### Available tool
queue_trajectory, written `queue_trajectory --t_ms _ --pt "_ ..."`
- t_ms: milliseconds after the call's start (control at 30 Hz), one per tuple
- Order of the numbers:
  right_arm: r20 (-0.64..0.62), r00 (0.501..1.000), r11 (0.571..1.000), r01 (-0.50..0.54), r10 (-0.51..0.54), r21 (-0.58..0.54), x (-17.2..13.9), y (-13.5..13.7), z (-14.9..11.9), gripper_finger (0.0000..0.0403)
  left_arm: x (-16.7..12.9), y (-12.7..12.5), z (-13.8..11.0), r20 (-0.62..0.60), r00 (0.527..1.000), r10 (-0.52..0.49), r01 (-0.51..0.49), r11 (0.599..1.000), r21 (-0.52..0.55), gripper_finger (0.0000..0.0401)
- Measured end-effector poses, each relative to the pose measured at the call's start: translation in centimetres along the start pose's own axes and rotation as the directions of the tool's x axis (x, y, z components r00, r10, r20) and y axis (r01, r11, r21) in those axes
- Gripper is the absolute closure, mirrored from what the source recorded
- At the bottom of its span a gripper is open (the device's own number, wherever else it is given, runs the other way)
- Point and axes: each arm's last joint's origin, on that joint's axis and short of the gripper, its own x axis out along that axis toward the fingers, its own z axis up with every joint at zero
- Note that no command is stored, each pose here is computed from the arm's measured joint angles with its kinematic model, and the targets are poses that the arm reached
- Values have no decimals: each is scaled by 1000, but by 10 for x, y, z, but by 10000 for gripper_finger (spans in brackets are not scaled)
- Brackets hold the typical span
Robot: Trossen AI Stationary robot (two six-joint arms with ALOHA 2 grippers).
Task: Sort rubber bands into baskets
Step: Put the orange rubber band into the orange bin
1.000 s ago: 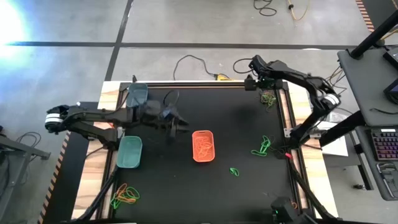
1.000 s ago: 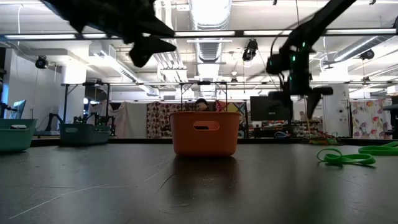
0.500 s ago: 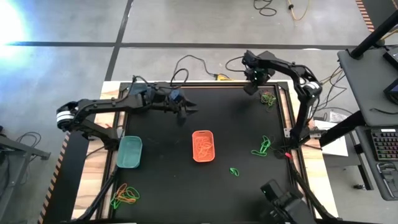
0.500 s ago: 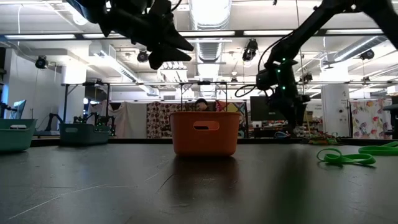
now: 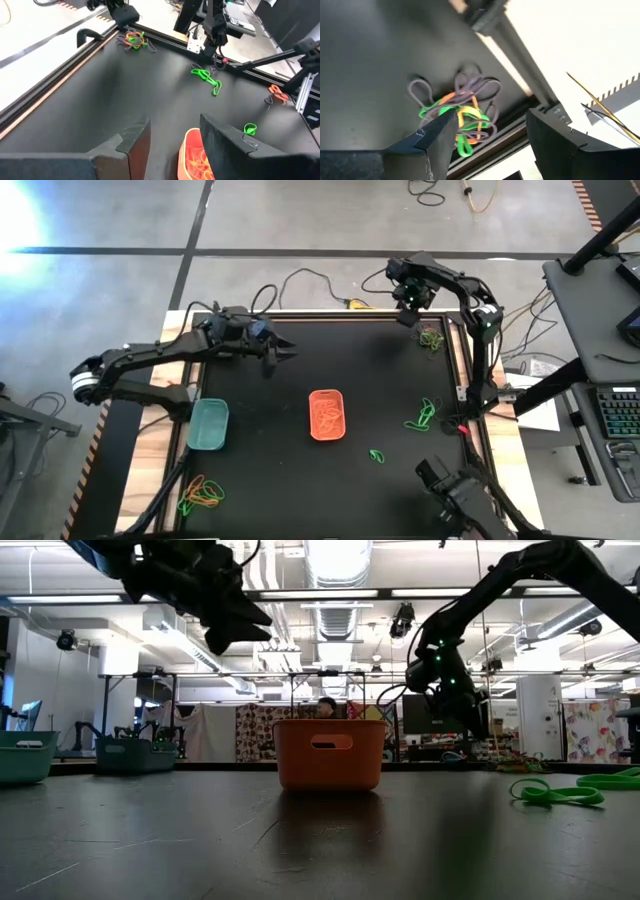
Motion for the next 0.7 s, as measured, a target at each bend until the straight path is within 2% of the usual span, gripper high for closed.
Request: queue_trajectory --t_ms 233,467,700 --pt "-4 1000 1000 -8 8 -15 3 -11 -4 177 -4 3 -1 6 1000 6 -6 1000 -3 246" --pt "-44 999 999 -26 25 -26 17 -10 -7 177 -3 6 -1 2 1000 14 -13 1000 -21 246" --pt "-28 999 999 -23 23 -21 20 -11 -6 177 2 7 0 21 1000 12 -11 999 -46 246"
